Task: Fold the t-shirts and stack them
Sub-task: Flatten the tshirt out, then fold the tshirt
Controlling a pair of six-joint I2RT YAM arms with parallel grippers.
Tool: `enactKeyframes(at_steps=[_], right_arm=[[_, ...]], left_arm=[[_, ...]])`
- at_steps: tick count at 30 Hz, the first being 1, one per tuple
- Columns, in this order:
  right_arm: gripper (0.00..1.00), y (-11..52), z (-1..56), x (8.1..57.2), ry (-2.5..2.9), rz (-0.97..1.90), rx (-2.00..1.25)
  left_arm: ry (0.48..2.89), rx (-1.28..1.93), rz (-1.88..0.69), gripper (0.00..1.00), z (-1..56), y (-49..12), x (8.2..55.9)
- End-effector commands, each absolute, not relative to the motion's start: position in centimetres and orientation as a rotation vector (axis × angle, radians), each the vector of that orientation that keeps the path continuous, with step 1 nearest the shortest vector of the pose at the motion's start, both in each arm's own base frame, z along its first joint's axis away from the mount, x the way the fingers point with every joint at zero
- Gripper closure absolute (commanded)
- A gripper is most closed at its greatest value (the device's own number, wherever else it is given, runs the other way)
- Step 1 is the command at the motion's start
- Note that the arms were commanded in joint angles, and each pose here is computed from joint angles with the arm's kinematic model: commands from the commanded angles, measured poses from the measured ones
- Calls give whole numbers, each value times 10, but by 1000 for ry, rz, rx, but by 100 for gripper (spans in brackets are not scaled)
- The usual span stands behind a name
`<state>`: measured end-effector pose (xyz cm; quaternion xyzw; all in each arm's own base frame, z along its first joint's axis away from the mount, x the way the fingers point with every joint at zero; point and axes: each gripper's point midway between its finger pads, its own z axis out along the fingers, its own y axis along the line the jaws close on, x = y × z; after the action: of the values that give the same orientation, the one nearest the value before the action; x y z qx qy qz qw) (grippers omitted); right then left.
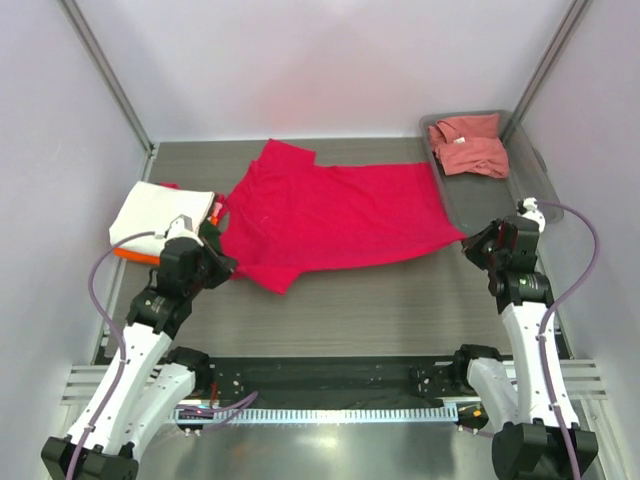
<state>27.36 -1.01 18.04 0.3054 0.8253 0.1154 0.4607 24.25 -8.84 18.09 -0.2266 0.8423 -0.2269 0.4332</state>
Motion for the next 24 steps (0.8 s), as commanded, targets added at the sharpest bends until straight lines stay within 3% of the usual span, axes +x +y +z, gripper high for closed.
enactKeyframes(at_steps=[1,7,24], right_arm=[[99,-18,168,264,2079,212,751],[99,2,139,269,2206,330,737],[99,-18,111,308,2231,226,859]], left_arm=[[2118,-594,-582,100,172,-91,236],[2138,-593,-556,100,169,-89,239],[2168,-539,-423,100,186,-94,306]])
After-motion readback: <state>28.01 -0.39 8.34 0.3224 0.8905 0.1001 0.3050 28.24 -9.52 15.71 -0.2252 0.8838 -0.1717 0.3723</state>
